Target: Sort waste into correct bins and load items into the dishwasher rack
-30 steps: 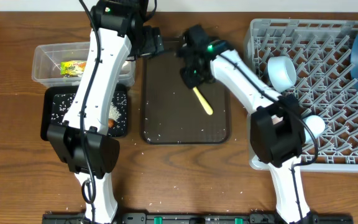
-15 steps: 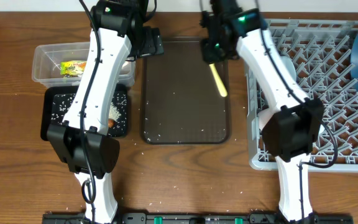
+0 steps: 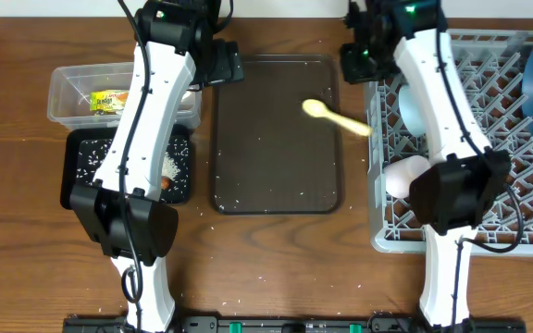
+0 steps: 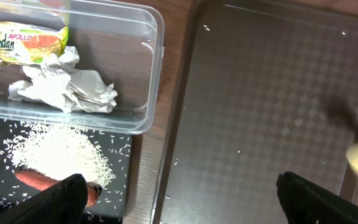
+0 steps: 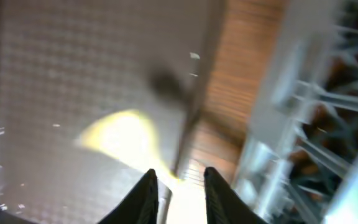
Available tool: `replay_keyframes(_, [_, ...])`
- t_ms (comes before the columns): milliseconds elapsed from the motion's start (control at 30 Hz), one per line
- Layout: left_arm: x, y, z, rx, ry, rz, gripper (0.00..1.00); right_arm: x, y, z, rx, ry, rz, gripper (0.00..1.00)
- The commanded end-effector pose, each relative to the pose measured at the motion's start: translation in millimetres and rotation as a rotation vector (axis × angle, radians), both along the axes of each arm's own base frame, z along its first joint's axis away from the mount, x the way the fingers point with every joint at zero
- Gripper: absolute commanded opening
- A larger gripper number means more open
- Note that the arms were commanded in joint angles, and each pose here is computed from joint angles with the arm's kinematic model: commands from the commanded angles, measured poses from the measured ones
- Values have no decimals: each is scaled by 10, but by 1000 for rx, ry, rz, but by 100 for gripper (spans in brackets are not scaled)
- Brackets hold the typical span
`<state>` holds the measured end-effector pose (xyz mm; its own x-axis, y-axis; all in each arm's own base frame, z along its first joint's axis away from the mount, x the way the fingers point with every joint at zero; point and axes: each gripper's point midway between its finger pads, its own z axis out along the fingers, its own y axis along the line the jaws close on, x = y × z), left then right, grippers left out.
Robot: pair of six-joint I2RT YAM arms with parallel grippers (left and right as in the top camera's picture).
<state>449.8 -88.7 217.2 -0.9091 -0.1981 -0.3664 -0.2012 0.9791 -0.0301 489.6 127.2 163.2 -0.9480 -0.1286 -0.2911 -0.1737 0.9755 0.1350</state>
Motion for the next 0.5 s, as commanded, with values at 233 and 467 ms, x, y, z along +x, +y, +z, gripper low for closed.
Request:
replay_keyframes(233, [9,38,-3,16,1,-4,100,152,-665,290,-34,-81,-174,21])
replay_keyframes(467, [9,38,-3,16,1,-4,100,90,-232,299,-12,-89,-20,32])
